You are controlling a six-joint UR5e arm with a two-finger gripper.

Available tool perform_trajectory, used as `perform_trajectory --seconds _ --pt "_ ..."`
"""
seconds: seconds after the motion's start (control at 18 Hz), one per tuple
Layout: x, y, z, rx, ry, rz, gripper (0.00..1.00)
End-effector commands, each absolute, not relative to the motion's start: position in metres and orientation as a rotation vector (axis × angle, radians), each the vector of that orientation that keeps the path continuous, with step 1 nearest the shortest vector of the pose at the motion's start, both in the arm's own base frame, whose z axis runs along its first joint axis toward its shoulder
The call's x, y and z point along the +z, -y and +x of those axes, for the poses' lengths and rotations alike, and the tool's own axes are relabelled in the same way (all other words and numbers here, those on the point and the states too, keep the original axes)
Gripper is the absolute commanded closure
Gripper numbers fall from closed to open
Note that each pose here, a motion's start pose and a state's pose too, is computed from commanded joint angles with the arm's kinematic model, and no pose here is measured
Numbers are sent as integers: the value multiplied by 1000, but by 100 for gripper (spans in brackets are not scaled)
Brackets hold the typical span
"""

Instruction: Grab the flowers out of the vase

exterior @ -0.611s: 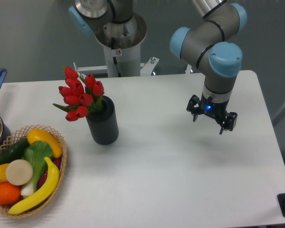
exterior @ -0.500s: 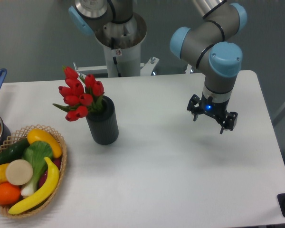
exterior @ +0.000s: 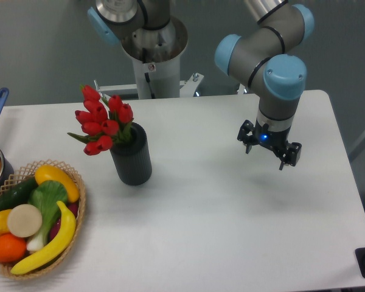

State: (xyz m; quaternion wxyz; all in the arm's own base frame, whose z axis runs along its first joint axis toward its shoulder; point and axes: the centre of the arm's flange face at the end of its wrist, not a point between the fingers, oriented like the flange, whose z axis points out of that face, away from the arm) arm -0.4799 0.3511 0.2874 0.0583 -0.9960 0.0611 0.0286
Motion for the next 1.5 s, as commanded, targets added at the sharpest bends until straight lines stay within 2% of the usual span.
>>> perform_trajectory --seconds 0.44,0.61,1.0,1.22,1.39,1.5 --pt "320 -350 -437 67 -65 -2802 0" --pt "330 -355 -426 49 -90 -2736 0" --pt "353 -340 -350 39 -279 -2568 0" --pt "365 -334 -324 51 -303 -2512 0" --pt "389 -328 -297 118 -324 -2489 0" --pt "390 -322 -292 125 -315 -2482 0"
